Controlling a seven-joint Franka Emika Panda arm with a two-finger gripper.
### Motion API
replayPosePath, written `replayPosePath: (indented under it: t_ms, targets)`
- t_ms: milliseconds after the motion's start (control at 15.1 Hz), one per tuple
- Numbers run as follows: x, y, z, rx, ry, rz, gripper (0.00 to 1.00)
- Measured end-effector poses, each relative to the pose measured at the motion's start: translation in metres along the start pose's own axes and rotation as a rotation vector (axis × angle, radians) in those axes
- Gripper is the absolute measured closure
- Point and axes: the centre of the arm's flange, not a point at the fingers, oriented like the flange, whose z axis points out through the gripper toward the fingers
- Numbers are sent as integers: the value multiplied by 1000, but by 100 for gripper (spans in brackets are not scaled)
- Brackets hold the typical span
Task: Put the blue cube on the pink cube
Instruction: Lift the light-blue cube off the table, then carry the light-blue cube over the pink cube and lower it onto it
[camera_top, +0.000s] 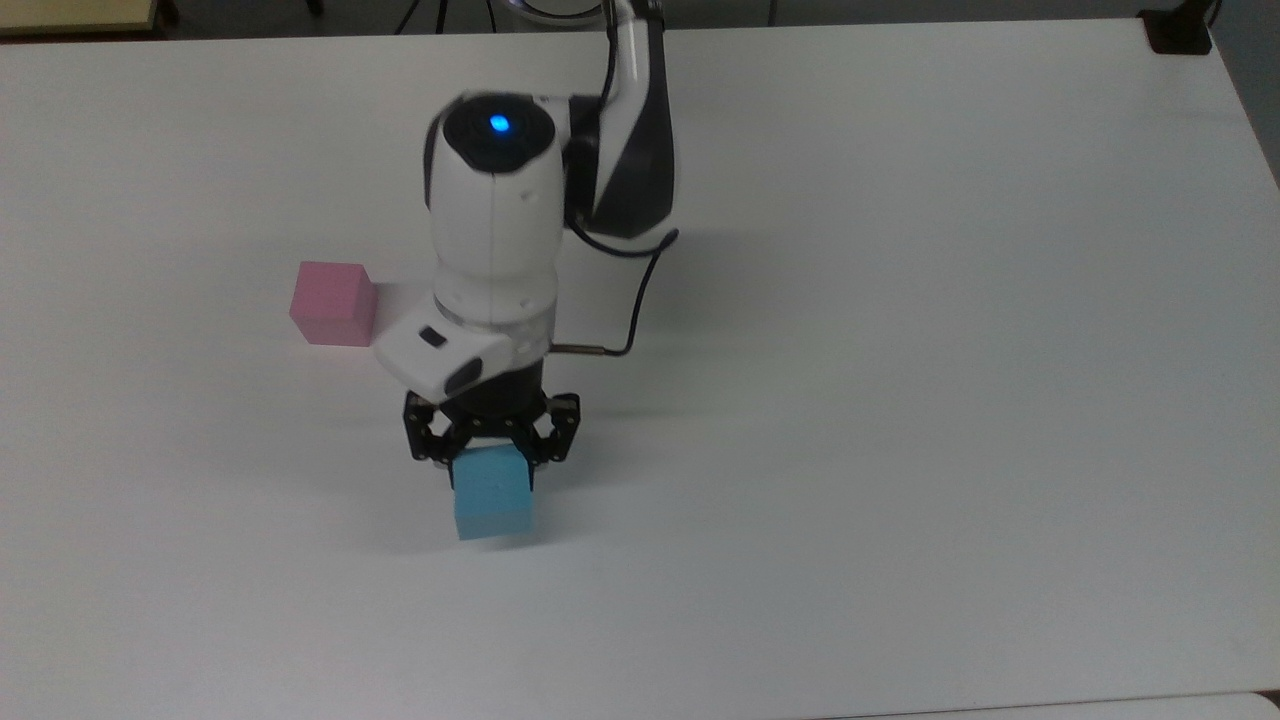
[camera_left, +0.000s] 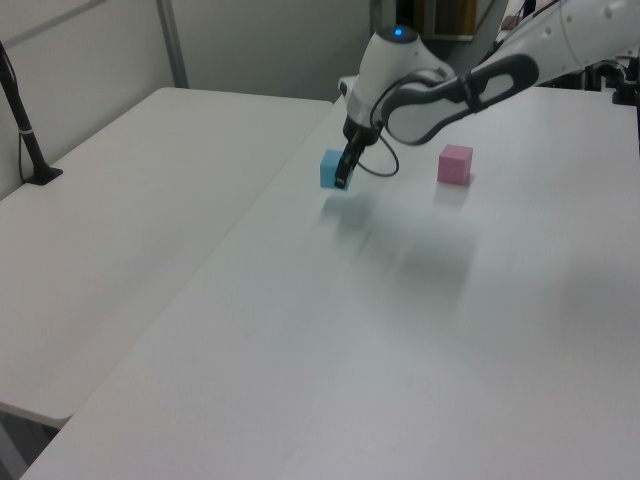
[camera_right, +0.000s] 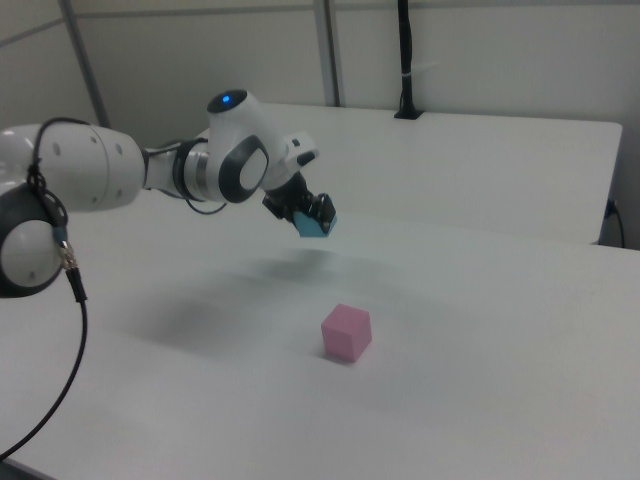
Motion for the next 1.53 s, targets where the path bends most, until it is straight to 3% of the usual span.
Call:
replayPosePath:
  t_ms: [133,266,465,664,929,1527]
  targets:
    - [-6,35,-54,1,19,39,37]
    - [-24,61,-79,6,-29,42,37]
    - [-70,111,-102,25,-142,0,37]
    - [-113,138,-92,34,-208,-18,38]
    - [-148,156,-67,44,-284,-51,38]
    - [-160,185,-69,26,-292,-32,37]
